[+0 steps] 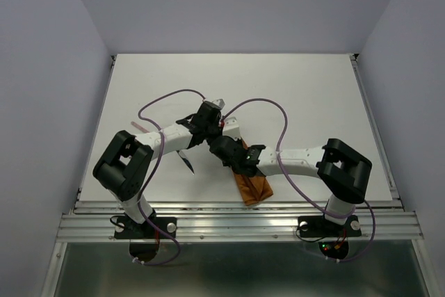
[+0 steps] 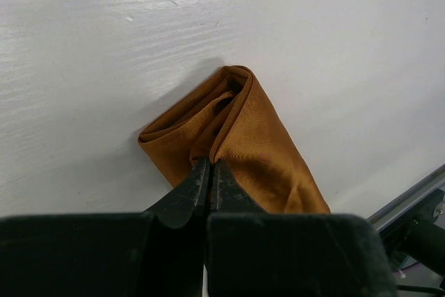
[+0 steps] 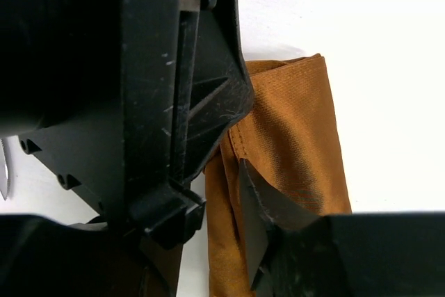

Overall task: Fold the napkin into a case and place the utensils inside
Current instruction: Pick up the smaller rectangle-folded napkin from the center of the board.

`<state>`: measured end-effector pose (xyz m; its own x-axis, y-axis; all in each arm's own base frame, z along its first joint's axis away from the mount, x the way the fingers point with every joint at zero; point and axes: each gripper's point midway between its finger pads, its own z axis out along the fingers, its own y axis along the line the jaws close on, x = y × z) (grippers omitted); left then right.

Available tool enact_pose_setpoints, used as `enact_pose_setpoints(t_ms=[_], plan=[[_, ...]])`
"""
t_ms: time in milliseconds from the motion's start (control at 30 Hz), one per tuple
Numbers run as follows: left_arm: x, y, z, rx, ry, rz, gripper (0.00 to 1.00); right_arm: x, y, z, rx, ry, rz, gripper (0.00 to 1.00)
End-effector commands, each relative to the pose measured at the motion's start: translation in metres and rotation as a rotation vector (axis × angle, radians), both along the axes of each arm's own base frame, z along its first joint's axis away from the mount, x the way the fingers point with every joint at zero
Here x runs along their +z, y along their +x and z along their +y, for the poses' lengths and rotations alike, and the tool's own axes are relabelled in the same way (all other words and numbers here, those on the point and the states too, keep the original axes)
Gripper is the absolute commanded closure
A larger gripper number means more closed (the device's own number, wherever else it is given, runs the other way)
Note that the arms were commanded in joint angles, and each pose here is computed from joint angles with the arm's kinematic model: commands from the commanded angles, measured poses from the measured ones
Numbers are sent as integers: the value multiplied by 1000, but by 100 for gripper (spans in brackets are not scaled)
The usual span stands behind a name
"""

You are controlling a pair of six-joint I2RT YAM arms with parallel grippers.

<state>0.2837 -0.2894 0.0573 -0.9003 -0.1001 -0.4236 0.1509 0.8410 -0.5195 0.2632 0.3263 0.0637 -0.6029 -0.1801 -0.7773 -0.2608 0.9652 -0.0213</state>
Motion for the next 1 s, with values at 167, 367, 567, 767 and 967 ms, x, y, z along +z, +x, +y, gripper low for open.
enact_pose_setpoints(t_ms=[167,367,567,767,967], plan=[[7,-21,-15,-87,-56,40,100,-4,27,-16,-124,-35,-120,66],[-1,-25,-14,-96,-43,70,100,19,13,-18,-53,165,-170,61],[-5,-27,-10,-62,-32,118,100,36,0,-31,25,263,-223,53],[2,-27,-12,-2,-54,184,100,32,3,-29,75,194,-241,52],[8,-23,-16,8,-66,188,100,33,1,-15,123,218,-225,52]])
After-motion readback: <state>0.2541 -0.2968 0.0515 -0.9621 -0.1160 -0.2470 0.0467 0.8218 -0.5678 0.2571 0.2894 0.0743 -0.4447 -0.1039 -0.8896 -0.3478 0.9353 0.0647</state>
